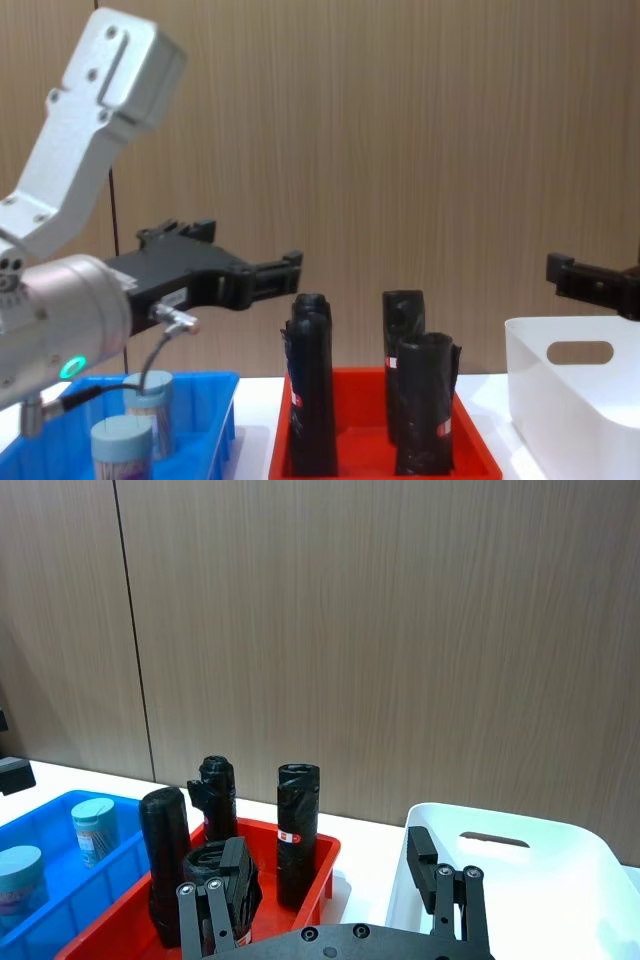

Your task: Pick the cotton swabs from the blue box and place them into the white box.

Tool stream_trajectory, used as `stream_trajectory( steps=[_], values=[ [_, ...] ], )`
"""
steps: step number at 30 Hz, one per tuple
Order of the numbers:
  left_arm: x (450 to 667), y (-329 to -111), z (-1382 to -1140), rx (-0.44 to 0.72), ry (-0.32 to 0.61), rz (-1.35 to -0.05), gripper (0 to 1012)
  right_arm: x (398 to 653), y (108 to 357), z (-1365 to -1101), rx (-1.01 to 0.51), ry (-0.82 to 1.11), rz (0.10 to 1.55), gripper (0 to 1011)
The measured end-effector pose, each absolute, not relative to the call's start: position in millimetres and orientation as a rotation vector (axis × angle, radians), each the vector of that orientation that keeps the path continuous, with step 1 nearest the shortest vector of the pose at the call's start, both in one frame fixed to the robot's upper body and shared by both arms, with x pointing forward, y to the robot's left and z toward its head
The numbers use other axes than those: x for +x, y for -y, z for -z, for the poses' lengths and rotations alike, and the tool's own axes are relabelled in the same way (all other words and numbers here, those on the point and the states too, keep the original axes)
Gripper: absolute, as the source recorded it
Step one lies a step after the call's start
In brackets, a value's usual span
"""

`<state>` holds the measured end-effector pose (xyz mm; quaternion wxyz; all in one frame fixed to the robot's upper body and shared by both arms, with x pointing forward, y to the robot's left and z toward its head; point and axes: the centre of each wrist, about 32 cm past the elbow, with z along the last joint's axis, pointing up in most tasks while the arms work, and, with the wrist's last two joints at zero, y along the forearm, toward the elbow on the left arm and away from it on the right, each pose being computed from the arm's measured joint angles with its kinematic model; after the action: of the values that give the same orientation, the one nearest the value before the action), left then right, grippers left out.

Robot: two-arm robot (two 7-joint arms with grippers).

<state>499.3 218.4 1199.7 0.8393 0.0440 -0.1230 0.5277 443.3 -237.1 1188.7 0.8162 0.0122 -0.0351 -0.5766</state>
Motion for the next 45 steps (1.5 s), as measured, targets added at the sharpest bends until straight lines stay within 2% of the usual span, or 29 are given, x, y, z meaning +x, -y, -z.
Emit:
stream_trajectory(
  steps=[15,23,32,45],
  values=[
    [512,-265,-1188,0.109,0.144,-1.169,1004,443,237,-1189,0.026,0.075,1.230,1002],
    [515,-281,-1184,0.128,0.071,-1.201,1004,443,237,-1189,0.026,0.075,1.229,1002],
    [519,-291,-1183,0.182,-0.004,-1.224,1004,443,237,-1189,0.026,0.075,1.230,1002],
    [521,-292,-1185,0.266,-0.103,-1.247,1004,443,237,-1189,0.026,0.075,1.230,1002]
  ],
)
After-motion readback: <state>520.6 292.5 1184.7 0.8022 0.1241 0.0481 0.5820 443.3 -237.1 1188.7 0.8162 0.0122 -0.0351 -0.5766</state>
